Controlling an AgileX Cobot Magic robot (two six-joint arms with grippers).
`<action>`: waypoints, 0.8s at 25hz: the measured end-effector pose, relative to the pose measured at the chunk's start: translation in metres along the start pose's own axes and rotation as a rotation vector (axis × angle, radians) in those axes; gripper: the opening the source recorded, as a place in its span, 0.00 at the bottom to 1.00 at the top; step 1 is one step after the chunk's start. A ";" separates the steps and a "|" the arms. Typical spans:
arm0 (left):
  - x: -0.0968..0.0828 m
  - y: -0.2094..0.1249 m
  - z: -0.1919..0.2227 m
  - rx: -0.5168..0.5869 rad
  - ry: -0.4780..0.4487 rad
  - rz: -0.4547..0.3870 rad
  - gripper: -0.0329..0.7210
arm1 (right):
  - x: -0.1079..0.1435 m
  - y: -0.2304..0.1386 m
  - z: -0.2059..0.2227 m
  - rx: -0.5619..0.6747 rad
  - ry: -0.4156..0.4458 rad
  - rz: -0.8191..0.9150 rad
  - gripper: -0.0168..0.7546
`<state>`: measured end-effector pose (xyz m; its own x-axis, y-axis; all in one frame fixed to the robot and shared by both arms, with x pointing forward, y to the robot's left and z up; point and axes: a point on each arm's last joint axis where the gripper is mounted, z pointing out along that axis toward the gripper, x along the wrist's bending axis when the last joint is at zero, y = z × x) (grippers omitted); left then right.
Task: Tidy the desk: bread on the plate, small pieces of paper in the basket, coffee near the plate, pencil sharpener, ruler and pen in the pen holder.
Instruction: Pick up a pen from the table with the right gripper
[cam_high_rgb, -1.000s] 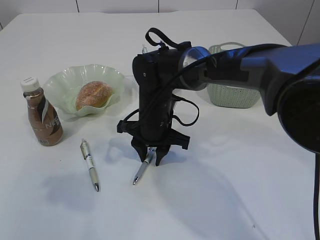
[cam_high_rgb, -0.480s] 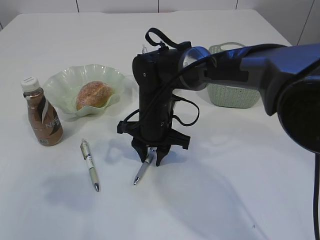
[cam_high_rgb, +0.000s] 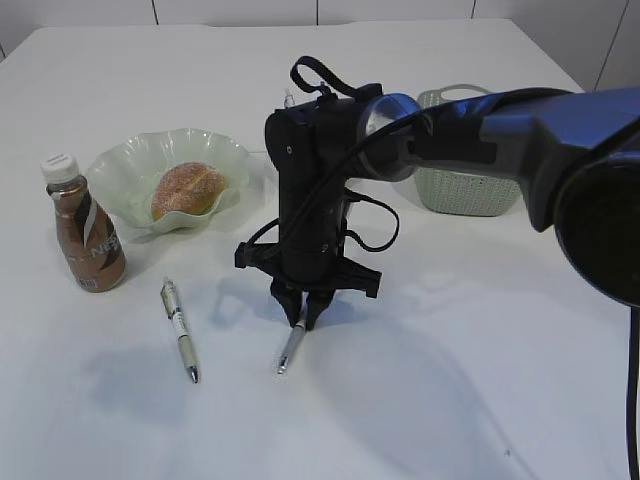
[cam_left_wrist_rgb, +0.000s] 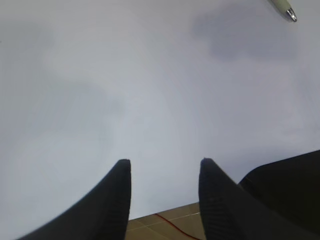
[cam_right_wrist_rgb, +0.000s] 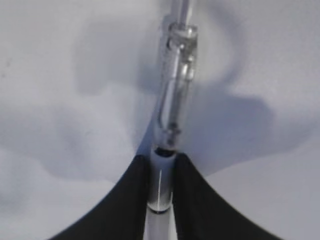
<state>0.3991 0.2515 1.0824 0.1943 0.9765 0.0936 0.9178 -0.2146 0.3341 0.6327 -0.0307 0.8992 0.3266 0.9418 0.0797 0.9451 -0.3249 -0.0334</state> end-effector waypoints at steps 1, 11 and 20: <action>0.000 0.000 0.000 0.000 0.000 0.000 0.45 | 0.000 0.000 0.000 0.000 0.000 0.000 0.27; 0.000 0.000 0.000 0.000 0.000 0.000 0.45 | -0.001 -0.001 0.000 0.016 -0.008 -0.076 0.16; 0.000 0.000 0.000 0.004 0.001 0.000 0.45 | 0.010 0.006 -0.025 -0.030 0.020 -0.398 0.16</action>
<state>0.3988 0.2516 1.0823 0.1940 0.9765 0.0944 0.9191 -0.2145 0.3305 0.6412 -0.0256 0.9244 -0.0653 0.9928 0.1000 0.9975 0.0623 0.0335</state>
